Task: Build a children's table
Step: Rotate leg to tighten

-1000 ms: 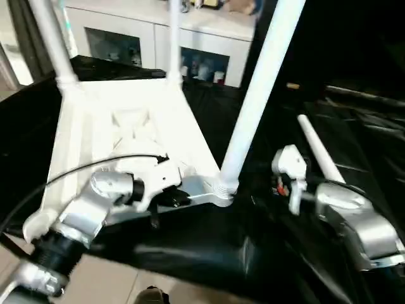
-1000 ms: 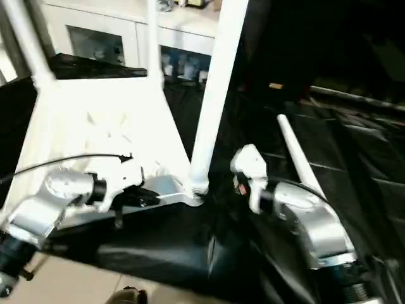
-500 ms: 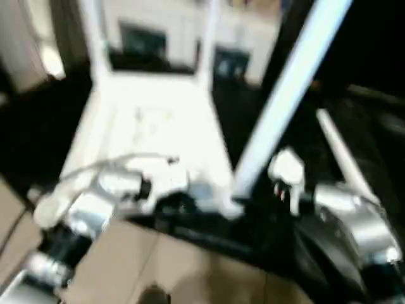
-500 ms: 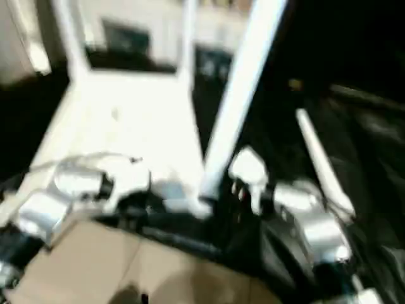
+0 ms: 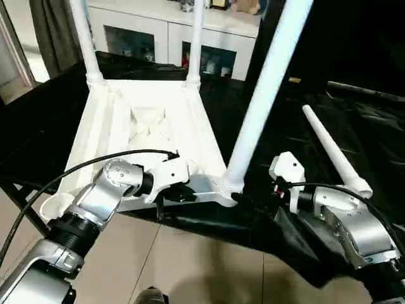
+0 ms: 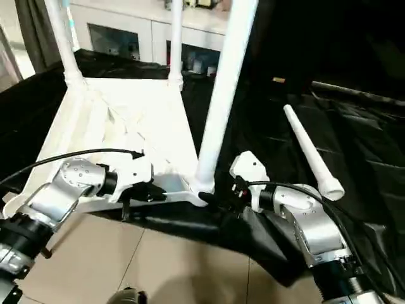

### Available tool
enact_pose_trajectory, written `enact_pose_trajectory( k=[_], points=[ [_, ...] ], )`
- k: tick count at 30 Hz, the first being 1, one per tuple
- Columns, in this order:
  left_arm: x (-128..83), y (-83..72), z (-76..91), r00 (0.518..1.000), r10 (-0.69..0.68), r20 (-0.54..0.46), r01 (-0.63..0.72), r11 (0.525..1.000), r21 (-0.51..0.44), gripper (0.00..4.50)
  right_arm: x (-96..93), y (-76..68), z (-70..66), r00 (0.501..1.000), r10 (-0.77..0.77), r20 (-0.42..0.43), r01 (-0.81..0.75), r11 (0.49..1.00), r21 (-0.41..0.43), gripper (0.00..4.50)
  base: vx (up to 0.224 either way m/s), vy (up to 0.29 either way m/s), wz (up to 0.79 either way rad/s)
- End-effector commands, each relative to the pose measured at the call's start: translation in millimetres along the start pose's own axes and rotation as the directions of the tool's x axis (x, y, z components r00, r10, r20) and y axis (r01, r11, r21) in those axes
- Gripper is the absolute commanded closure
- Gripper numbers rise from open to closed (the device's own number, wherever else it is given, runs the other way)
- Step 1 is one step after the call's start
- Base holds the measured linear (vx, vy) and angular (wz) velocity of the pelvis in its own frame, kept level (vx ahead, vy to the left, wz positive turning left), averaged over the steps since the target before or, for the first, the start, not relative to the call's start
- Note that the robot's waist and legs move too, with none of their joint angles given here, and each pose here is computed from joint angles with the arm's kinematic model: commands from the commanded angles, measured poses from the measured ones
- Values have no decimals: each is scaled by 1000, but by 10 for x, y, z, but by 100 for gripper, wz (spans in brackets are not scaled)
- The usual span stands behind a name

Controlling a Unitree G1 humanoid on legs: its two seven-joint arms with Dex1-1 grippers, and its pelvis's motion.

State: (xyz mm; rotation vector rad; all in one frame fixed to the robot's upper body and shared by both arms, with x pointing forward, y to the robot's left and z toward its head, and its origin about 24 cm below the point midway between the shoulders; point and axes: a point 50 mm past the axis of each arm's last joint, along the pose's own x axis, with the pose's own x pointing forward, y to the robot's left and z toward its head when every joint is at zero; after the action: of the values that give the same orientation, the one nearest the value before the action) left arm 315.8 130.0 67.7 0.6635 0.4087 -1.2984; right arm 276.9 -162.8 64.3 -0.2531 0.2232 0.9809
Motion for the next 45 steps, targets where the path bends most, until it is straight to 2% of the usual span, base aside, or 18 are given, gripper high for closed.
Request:
enact_pose_trajectory(
  k=[1,3,4,6,11,20,29,33,42,45],
  points=[
    [-31,90,151,996,85,27,-87,988,130,450,26,-49,84,997,-72,31,71,997,24,4,76,-167,16],
    [-7,106,132,993,114,7,-114,987,112,450,46,-49,89,993,-108,43,105,992,63,4,131,-175,6],
    [7,116,139,991,130,18,-131,989,70,450,67,-33,96,988,-140,61,134,986,101,4,70,-39,6],
    [16,113,159,990,136,42,-138,989,55,450,84,-13,92,984,-163,71,153,980,127,4,35,-19,3],
    [19,105,184,989,120,85,-125,991,56,450,106,47,72,985,-157,66,148,981,126,4,0,0,0],
    [-18,124,159,992,113,57,-116,991,60,450,130,45,94,982,-178,60,168,977,134,4,16,9,-1],
    [-59,146,136,993,108,47,-111,992,62,450,168,48,119,980,-184,71,171,972,159,4,147,19,1],
    [-71,145,126,993,106,42,-109,992,64,450,167,59,120,980,-185,71,172,973,155,4,226,-82,-54],
    [-72,74,101,997,70,44,-73,994,85,450,153,69,99,980,-189,63,177,972,155,4,151,-4,7],
    [-76,47,96,996,54,70,-58,997,51,450,156,77,101,980,-188,63,177,972,156,4,-175,56,8]
  ],
)
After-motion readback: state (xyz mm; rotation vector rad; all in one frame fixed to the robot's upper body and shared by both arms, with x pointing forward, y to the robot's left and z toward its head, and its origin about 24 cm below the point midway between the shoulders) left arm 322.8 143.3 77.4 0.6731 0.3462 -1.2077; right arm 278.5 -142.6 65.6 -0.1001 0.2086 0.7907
